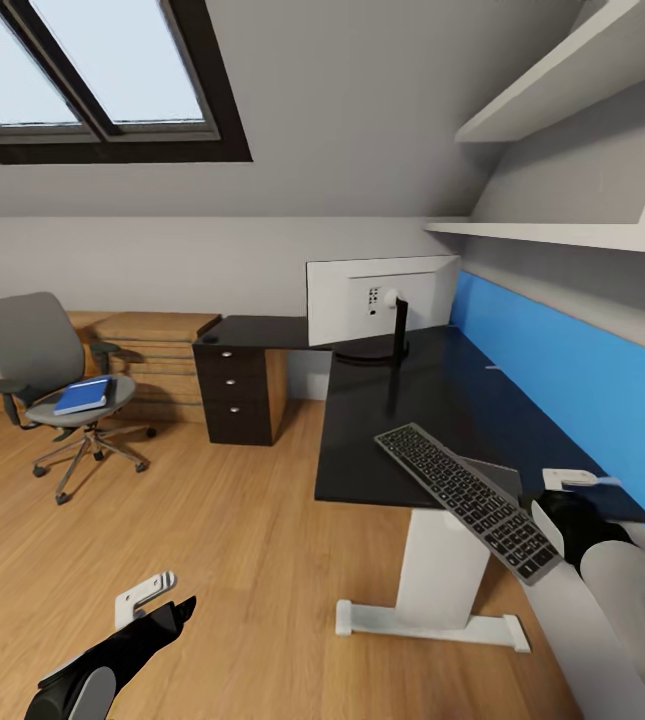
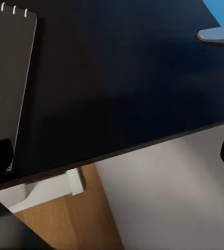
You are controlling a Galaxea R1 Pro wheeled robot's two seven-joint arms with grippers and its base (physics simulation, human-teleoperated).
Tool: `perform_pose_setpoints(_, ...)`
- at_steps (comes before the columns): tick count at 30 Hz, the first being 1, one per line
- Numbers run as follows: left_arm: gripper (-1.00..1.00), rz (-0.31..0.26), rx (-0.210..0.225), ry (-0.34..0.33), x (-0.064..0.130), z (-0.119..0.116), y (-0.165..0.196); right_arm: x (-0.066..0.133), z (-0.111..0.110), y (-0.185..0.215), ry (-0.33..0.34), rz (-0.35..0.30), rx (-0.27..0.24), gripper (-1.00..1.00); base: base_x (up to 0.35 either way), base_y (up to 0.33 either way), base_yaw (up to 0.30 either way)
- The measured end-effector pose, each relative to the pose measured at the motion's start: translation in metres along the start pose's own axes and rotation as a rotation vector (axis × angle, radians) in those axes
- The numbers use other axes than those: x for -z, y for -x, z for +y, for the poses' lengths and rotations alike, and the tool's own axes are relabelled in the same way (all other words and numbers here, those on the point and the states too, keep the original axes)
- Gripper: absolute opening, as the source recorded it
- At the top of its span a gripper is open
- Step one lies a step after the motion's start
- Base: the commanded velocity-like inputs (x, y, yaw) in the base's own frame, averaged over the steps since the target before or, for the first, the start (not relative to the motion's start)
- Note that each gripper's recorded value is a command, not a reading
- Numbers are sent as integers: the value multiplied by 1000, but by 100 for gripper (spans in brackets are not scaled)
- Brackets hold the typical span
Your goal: In the bedroom, organize the workspace by keeping the computer under the desk, ensuring the monitor is on the desk, placing the keyboard on the desk next to the monitor, placing the mouse on the desk next to the keyboard, moving the folder from the swivel chair onto the desk next to the mouse, stacking the notebook on top of the folder with the pen on top of the notebook, and positioning the swivel chair next to the desk.
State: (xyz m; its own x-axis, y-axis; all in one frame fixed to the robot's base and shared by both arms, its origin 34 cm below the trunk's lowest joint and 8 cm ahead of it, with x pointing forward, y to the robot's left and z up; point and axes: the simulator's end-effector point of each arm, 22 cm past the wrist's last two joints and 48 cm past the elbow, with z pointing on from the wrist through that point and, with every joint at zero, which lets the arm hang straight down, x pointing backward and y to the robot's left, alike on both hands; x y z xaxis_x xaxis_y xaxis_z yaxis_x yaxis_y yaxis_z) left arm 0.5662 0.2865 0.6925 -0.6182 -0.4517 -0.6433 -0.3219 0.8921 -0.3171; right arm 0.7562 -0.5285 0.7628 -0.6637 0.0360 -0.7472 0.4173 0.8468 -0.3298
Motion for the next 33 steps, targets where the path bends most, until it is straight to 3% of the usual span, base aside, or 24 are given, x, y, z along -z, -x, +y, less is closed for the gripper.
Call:
perform_pose_setpoints(27,100,1,0,-3,3,-4,3,3,-2,8,0,-10,-3,100,-63,38,0)
perform_pose_setpoints(33,100,53,-16,28,1,2,-13,18,-7,57,7,-98,-47,100,0,0,0)
